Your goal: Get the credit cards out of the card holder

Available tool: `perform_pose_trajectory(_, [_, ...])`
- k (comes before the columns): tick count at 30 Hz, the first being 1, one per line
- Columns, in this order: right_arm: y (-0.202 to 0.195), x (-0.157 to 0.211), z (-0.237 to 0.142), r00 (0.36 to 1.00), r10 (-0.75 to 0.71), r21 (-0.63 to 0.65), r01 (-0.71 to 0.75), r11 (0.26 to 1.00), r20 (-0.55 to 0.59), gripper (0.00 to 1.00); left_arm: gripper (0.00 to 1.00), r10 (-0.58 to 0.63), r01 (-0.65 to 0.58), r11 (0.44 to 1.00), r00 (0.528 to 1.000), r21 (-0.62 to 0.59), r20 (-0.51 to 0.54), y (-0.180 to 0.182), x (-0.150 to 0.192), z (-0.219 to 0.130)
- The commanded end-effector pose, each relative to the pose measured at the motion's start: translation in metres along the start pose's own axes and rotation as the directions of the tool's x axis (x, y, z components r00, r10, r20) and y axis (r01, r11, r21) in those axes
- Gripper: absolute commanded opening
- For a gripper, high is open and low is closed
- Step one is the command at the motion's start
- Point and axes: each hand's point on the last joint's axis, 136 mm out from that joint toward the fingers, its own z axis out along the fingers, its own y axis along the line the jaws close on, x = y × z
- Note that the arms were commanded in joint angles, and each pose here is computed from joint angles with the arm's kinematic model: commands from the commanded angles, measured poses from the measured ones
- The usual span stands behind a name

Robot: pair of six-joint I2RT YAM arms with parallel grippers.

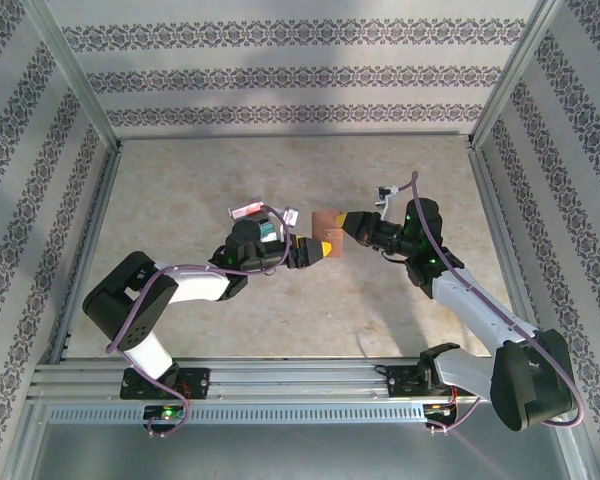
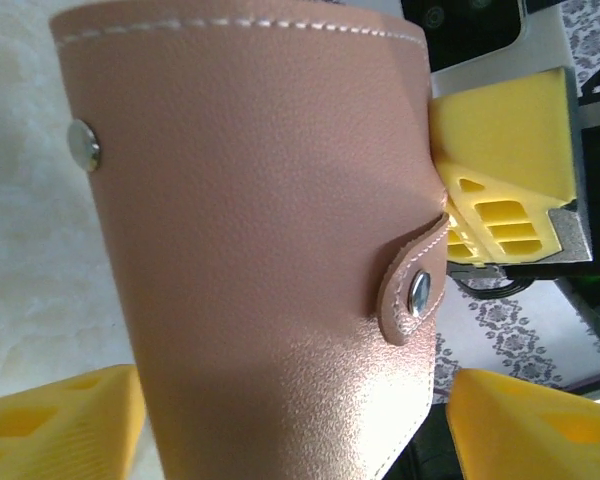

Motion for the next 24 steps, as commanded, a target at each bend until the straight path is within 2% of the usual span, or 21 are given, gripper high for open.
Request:
perform_pose_trajectory(1, [0.021,-0.007,0.002,0.999,-0.04,-0.075,0.041,0.996,0.014,0.0,0.7,0.058,-0.063,0.992,0.997,0.105,0.054,-0.027,-0.019,-0.002])
perform_pose_trajectory(8, [0.008,-0.009,0.006,0.999,-0.024,-0.055,0.025,0.998,0.02,0.0,0.49,0.102,-0.106,0.991,0.993,0.081,0.055,-0.034,-0.019,-0.01])
perform_pose_trajectory(12, [0.002,-0.011,0.006,0.999,-0.016,-0.041,0.018,0.999,0.029,0.0,0.43,0.119,-0.122,0.99,0.992,0.066,0.047,-0.036,-0.019,-0.012])
perform_pose_trajectory(18, [0.004,-0.008,0.005,0.999,-0.022,-0.041,0.023,0.999,0.023,0.0,0.28,0.129,-0.132,0.99,0.99,0.056,0.047,-0.035,-0.019,-0.011])
perform_pose_trajectory(21, [0.002,-0.006,0.002,0.999,-0.031,-0.016,0.032,0.999,0.023,0.19,0.23,0.129,-0.131,0.99,0.991,0.048,0.044,-0.033,-0.018,-0.011])
perform_pose_trajectory(24, [0.001,-0.005,-0.006,0.998,-0.051,0.008,0.05,0.999,0.037,0.44,0.2,0.136,-0.139,0.989,0.989,0.044,0.05,-0.035,-0.019,-0.013])
